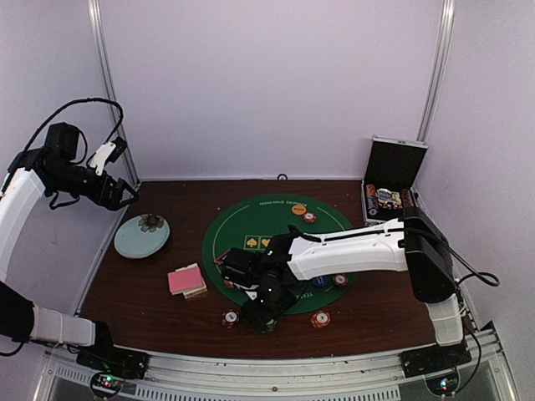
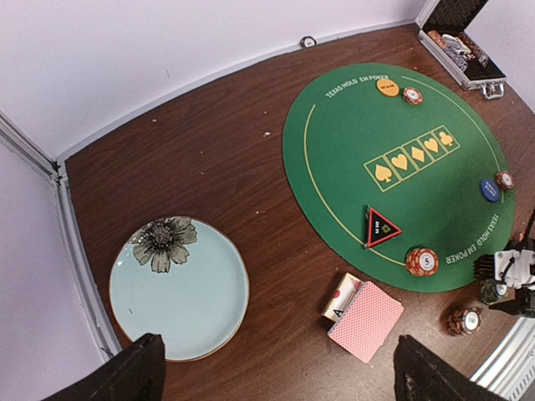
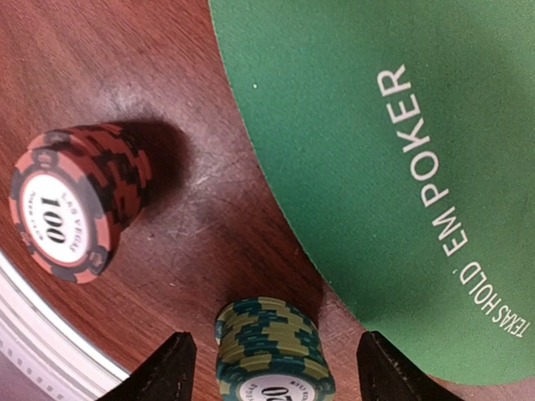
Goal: Distribute texas hold em gaming equipment
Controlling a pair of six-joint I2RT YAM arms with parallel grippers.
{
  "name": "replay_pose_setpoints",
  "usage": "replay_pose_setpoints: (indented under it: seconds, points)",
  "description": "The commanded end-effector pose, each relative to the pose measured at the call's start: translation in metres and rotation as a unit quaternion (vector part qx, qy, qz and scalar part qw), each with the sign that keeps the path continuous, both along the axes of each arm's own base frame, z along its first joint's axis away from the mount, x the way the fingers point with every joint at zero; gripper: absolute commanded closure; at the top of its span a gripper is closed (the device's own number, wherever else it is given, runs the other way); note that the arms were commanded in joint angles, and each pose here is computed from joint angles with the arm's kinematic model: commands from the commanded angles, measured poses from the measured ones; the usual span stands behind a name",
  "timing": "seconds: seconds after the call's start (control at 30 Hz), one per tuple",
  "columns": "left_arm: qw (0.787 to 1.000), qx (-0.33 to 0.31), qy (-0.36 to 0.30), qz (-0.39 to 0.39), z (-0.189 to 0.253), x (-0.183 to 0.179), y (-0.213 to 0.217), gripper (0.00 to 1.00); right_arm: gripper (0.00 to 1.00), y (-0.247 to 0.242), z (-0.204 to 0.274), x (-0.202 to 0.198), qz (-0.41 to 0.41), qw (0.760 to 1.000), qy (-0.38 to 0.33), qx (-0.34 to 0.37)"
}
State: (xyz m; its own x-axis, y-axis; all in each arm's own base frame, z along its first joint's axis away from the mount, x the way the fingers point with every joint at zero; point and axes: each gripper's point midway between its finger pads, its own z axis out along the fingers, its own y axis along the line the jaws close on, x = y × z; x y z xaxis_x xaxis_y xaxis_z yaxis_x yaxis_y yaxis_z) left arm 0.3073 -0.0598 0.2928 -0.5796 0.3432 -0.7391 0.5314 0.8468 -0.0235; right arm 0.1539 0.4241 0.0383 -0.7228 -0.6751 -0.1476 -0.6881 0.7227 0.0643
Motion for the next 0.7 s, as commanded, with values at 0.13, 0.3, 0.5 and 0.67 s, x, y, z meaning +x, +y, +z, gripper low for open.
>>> replay_pose_setpoints:
  seconds: [0.13, 0.3, 0.5, 0.67]
  points:
    - [1.000, 0.004, -0.013, -0.004, 0.005, -0.001, 0.001, 0.02, 0.35, -0.004, -0.011, 0.001, -0.001, 1.000, 0.002, -0.010]
    - [1.000, 0.003, -0.012, -0.005, 0.004, -0.001, 0.001, 0.03, 0.38, -0.003, -0.005, 0.002, 0.000, 1.000, 0.000, -0.004]
    - [1.000, 0.002, -0.012, -0.005, 0.005, -0.001, 0.000, 0.02, 0.42, -0.004, 0.004, 0.003, 0.001, 1.000, -0.006, -0.002]
    - [1.000, 0.001, -0.012, -0.005, 0.005, -0.002, 0.000, 0.03, 0.45, -0.005, 0.004, 0.002, 0.002, 1.000, -0.005, -0.004]
